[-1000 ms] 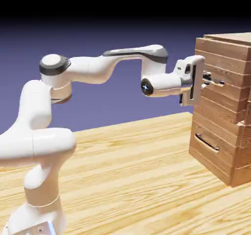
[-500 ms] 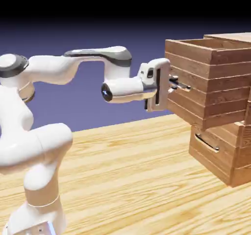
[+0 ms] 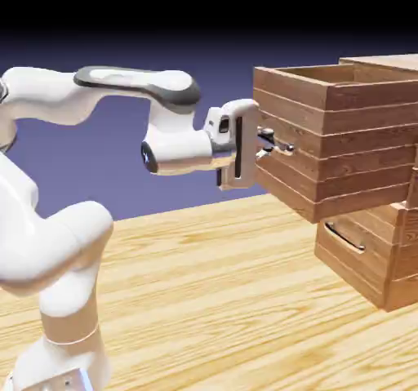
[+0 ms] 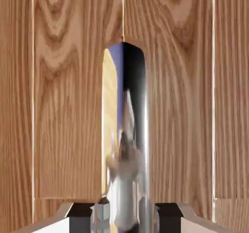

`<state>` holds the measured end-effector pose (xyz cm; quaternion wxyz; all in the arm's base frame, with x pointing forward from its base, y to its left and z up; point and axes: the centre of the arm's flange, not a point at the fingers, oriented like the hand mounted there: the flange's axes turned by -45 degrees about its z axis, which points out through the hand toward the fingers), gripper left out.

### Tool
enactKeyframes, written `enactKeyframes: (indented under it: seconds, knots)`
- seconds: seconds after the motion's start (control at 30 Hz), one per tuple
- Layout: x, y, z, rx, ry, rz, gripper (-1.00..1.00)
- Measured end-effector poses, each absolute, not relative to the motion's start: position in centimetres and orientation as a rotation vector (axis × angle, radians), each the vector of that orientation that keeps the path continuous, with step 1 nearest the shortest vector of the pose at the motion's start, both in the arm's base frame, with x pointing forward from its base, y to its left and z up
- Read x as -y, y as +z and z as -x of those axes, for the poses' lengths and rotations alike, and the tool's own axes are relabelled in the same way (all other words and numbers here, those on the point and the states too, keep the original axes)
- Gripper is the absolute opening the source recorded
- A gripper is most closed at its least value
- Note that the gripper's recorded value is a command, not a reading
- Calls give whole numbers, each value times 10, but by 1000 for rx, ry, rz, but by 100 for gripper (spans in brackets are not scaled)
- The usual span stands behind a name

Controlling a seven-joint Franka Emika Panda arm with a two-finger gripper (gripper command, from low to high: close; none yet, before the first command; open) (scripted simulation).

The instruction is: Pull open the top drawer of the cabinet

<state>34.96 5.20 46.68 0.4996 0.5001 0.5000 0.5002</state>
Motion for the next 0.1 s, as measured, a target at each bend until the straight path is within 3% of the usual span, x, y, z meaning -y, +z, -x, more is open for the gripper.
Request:
enactKeyframes:
  seconds: [0.1]
  knots:
    - [-53, 467, -339, -1211, 1208, -1208, 100]
